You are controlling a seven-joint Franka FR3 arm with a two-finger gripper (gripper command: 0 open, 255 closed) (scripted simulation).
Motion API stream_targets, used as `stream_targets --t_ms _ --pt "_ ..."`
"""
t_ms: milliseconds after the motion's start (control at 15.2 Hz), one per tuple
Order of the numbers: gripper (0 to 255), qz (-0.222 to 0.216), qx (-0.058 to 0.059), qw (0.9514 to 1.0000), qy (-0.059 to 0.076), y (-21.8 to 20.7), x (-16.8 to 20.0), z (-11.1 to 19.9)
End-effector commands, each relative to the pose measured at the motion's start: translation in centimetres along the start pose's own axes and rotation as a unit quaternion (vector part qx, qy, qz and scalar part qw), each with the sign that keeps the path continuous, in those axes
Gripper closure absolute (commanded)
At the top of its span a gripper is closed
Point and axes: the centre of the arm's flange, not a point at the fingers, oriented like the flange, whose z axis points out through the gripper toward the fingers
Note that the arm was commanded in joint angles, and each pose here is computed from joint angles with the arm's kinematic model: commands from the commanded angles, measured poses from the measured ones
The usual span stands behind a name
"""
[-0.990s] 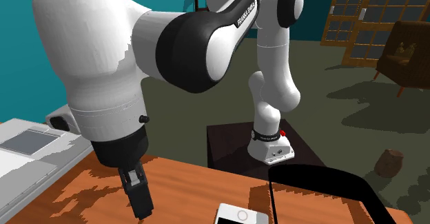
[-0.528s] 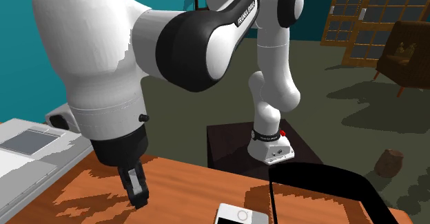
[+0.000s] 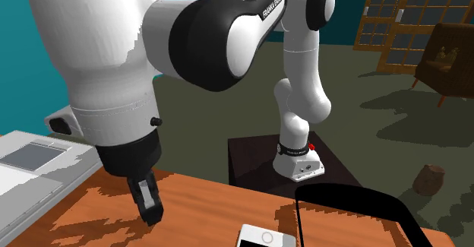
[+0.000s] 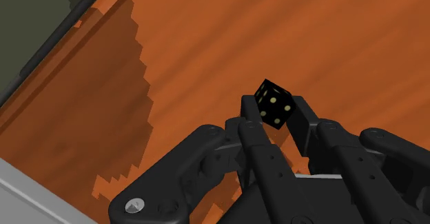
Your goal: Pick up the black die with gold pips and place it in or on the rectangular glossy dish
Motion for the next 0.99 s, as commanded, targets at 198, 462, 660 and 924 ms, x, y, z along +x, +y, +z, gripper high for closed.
stream_targets --t_ms 198,462,660,924 --pt "255 0.000 0.000 1.0000 0.000 0.0 -0.1 -2.7" --pt "255 0.000 0.000 1.0000 0.000 0.0 -0.1 -4.8" --pt "255 0.000 0.000 1.0000 0.000 0.0 -0.1 -6.4" --pt "255 0.000 0.000 1.0000 0.000 0.0 -0.1 -8.5"
